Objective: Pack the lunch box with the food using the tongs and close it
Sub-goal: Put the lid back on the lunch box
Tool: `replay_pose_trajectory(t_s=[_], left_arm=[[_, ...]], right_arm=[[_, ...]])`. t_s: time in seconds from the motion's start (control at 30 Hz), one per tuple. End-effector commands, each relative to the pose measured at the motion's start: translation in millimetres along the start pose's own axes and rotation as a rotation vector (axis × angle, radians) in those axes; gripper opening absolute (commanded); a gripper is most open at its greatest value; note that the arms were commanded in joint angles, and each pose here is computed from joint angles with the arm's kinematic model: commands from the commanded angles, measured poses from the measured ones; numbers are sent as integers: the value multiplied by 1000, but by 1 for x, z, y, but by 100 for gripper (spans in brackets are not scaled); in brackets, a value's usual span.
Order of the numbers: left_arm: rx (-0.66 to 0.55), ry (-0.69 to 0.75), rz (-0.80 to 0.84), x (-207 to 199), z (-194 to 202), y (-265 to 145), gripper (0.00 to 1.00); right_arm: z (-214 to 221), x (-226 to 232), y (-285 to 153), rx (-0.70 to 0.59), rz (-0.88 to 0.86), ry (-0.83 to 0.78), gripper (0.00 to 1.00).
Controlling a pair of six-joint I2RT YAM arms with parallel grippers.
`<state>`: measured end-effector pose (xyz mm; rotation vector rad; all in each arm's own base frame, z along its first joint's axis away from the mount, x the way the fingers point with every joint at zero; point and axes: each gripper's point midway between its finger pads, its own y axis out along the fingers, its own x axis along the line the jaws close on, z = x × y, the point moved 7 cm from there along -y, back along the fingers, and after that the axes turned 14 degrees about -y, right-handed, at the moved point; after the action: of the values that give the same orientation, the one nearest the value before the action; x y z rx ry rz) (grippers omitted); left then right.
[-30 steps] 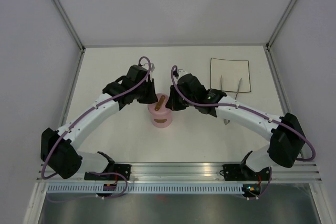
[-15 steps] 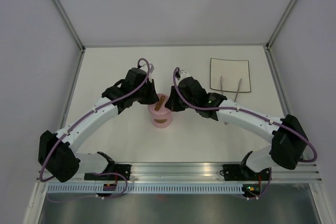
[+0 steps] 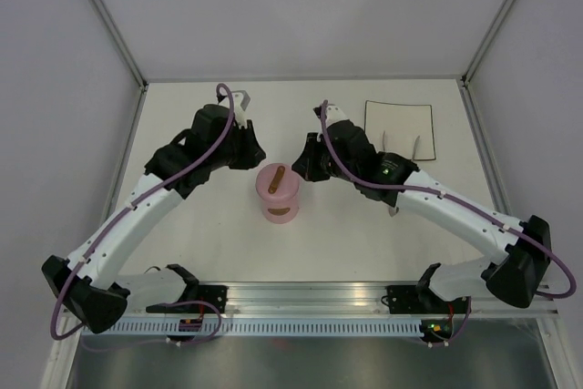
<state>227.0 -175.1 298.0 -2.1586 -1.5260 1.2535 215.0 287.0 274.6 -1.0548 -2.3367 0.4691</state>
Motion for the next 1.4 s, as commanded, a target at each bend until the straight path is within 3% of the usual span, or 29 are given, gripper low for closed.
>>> replay_pose_trajectory(t_s=[0.0,0.17,0.43,0.93,1.37], left_arm=[[-36,38,-20,1,-7,-14,22],[44,30,-51,15,16,11,22],[183,-3,-120,48,64,53,20],[167,7,-131,55,68,43,20],[188,-86,-164,73,82,60,20]], right_arm=[[-22,3,-21,-87,12,-7,9],[-5,-2,-9,-51,19,4,9],[47,-19,38,137,68,-15,4],[67,-26,41,165,91,11,4],[99,-25,81,237,138,-17,4]])
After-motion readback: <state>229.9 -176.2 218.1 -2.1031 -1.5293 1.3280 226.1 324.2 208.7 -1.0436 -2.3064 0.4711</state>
